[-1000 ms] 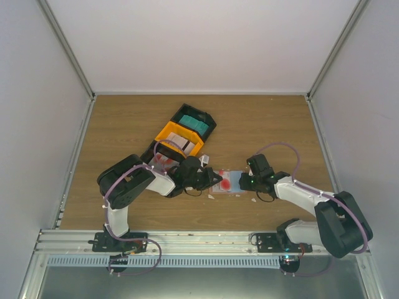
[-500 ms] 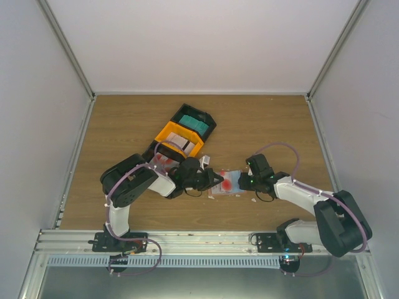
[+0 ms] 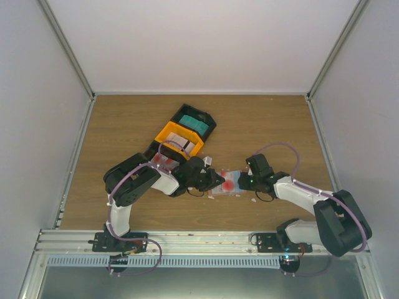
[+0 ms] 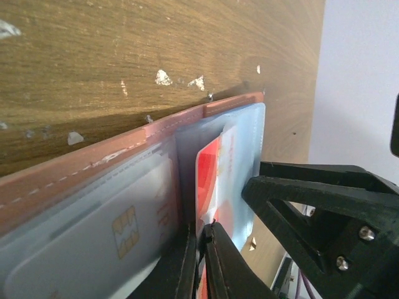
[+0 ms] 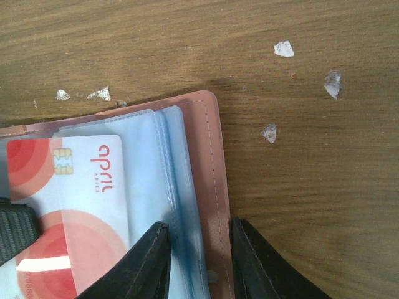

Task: Put the credit cards into the card holder
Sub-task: Insert the credit card into the card holder.

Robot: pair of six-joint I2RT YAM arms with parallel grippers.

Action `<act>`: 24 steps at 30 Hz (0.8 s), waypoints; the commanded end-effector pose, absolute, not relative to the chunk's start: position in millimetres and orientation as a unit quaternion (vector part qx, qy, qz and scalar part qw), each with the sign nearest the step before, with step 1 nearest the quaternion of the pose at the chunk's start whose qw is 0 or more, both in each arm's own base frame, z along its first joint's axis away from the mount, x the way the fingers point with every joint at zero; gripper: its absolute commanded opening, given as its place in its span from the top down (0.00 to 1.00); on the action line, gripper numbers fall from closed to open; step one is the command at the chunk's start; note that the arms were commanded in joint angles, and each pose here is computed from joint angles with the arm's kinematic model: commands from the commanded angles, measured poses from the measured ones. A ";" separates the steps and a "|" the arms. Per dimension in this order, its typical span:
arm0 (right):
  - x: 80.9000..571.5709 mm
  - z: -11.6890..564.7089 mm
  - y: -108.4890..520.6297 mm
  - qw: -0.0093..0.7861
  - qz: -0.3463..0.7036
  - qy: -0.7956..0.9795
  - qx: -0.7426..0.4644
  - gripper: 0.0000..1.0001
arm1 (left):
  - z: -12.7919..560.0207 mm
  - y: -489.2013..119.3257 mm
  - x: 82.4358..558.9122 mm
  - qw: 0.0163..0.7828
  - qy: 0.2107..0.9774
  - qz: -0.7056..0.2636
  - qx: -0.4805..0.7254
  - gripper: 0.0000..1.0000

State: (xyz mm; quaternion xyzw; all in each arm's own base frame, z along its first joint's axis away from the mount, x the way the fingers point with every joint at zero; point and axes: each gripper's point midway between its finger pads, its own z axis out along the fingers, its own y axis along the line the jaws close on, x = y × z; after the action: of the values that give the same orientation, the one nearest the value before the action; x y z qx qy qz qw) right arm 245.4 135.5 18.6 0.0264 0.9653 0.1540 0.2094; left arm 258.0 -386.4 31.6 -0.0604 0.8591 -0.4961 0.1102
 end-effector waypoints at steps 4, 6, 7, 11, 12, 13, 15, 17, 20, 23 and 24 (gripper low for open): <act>219.5 -5.1 127.7 0.153 0.143 0.977 0.039 0.72 | 13.9 -389.2 247.5 0.102 0.885 -0.453 -0.036 0.88; 220.2 -4.2 128.1 0.155 0.144 0.977 0.040 0.72 | 14.6 -388.9 247.4 0.102 0.888 -0.446 -0.031 0.85; 219.9 -4.1 128.3 0.155 0.145 0.976 0.040 0.72 | 16.3 -388.8 246.7 0.104 0.889 -0.446 -0.027 0.83; 219.8 -3.9 128.1 0.156 0.146 0.976 0.040 0.72 | 19.2 -392.1 243.7 0.105 0.891 -0.442 -0.010 0.79; 219.3 -4.2 128.1 0.156 0.146 0.976 0.040 0.72 | 19.0 -393.6 242.8 0.105 0.893 -0.439 -0.004 0.79; 219.4 -4.1 128.3 0.156 0.147 0.976 0.040 0.72 | 19.1 -395.0 242.7 0.106 0.894 -0.436 0.000 0.80; 219.5 -4.1 128.3 0.157 0.147 0.976 0.040 0.72 | 17.0 -397.9 243.1 0.105 0.897 -0.429 0.008 0.80; 219.4 -4.3 128.4 0.157 0.148 0.976 0.040 0.72 | 14.4 -401.7 242.4 0.101 0.899 -0.425 0.015 0.82; 219.9 -3.9 129.0 0.159 0.150 0.975 0.040 0.72 | 12.0 -407.7 240.6 0.094 0.901 -0.424 0.026 0.82; 219.7 -3.5 128.9 0.160 0.151 0.975 0.040 0.72 | 11.5 -410.2 237.7 0.090 0.902 -0.422 0.034 0.79; 220.1 -2.9 128.7 0.162 0.150 0.975 0.040 0.72 | 13.5 -410.6 237.2 0.091 0.901 -0.423 0.035 0.79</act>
State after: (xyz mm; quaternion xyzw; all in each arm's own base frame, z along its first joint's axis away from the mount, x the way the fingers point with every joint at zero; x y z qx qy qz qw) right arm 246.4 135.5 18.9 0.0355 0.9632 0.1593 0.2137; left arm 255.1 -400.9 27.3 0.0023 0.8932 -0.4363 0.1087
